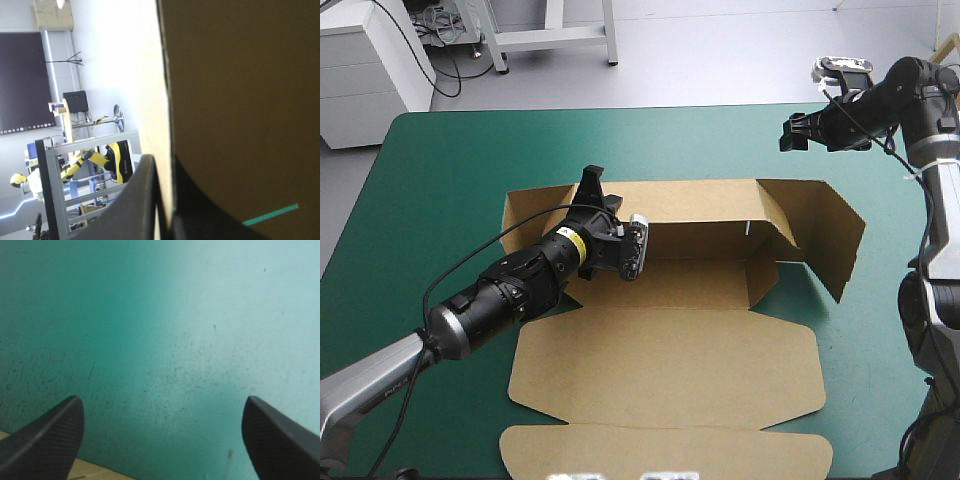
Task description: Fold the box
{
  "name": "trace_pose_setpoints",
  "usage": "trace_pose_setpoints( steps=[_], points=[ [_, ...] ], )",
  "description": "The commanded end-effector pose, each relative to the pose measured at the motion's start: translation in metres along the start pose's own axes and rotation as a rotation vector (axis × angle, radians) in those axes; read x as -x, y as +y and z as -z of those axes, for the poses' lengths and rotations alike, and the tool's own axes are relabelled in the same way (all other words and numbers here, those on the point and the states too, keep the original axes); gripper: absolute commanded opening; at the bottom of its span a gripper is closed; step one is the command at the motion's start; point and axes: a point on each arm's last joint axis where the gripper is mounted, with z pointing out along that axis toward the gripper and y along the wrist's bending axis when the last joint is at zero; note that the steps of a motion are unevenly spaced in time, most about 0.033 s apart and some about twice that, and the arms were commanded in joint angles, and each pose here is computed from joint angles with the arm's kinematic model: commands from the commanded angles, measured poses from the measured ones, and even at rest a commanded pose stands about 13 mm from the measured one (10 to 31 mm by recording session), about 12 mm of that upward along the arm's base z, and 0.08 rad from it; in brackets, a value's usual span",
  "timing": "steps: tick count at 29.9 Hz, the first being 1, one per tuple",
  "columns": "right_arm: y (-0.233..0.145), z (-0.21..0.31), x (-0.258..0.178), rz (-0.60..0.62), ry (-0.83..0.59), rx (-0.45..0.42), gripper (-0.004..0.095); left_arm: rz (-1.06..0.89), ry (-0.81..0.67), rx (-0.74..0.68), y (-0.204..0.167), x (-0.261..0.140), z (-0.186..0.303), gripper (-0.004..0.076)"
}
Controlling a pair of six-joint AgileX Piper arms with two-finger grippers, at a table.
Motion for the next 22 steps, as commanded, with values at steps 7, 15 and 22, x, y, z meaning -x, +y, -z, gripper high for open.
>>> trace_pose_setpoints(
  steps=[7,15,22],
  points=[
    [0.005,0.019,-0.016,-0.011,-0.008,-0.02,0.0796,0.053,0.027,-0.031,-0.003,-0.001,0.0,-0.0008],
    [0.01,0.031,-0.039,-0.005,0.035,-0.033,0.0796,0.053,0.029,-0.032,-0.004,-0.001,0.0,-0.0008],
    [0.017,0.043,-0.067,0.008,0.077,-0.021,0.0796,0.053,0.031,-0.033,-0.004,-0.001,0.0,-0.0008]
  ],
)
